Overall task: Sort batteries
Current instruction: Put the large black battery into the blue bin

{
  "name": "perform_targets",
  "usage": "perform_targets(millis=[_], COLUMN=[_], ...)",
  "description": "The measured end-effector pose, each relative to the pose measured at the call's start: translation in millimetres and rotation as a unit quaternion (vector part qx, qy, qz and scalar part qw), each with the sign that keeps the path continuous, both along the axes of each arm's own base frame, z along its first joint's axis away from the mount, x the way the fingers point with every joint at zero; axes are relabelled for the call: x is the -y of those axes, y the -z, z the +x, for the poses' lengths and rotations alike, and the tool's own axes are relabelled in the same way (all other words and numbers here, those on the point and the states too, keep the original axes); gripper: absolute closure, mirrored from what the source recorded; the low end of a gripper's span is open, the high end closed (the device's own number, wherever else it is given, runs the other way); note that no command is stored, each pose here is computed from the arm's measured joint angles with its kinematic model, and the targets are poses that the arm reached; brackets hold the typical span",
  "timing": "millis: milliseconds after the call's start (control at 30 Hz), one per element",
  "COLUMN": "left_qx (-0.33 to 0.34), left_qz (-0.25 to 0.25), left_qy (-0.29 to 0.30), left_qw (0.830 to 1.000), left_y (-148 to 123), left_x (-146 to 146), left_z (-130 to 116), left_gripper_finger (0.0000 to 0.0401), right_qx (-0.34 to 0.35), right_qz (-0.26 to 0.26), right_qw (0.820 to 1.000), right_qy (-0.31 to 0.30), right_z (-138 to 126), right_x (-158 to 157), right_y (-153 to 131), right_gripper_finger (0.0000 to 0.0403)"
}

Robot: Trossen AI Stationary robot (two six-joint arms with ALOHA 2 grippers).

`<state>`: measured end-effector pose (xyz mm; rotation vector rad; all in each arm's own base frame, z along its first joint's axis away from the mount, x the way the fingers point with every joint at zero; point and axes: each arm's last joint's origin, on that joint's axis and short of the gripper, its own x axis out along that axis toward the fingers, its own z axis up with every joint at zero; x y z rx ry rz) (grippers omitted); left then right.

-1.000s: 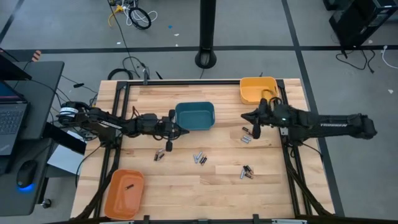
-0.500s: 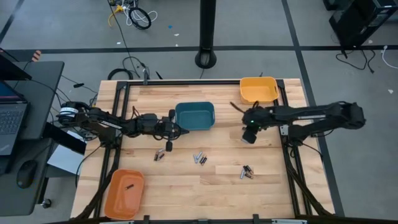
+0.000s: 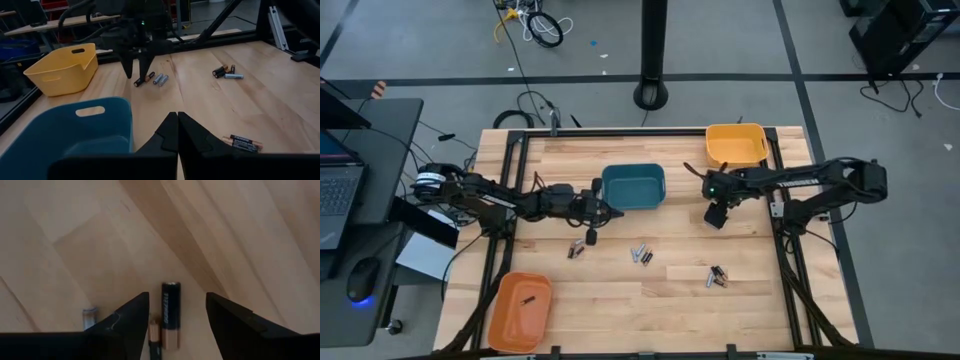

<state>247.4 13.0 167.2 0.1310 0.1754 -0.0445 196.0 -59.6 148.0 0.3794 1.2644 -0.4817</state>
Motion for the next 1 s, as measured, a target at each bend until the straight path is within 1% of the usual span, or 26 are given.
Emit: perform_targets(millis=[167, 367, 500, 667, 733, 1000], left_qx=[-0.007, -0.006, -0.006, -0.006, -0.006, -0.006], left_qz=[0.000, 0.003, 0.003, 0.003, 0.003, 0.004], left_qy=[-0.005, -0.006, -0.006, -0.006, -0.006, -0.006], left_qw=[1.000, 1.000, 1.000, 1.000, 1.000, 1.000], left_y=[1, 1, 1, 1, 1, 1], left_x=[0, 0, 0, 0, 0, 0], left_z=[0, 0, 0, 0, 0, 0], left_gripper_finger=[0.0395, 0.0395, 0.0395, 0.0395, 0.0395, 0.0395], right_qx=[-0.018, -0.037, -0.032, -0.027, -0.029, -0.018], right_qz=[0.004, 0.012, 0.010, 0.008, 0.007, -0.004], right_qw=[1.000, 0.999, 0.999, 0.999, 0.999, 0.999], right_qy=[-0.006, -0.017, -0.021, -0.033, -0.036, -0.035], right_z=[3, 6, 6, 6, 6, 3], right_x=[6, 9, 9, 8, 9, 10], right_y=[11, 20, 19, 17, 18, 12], right_gripper_finger=[0.0197, 0.0218, 0.0254, 0.0324, 0.0343, 0.0343])
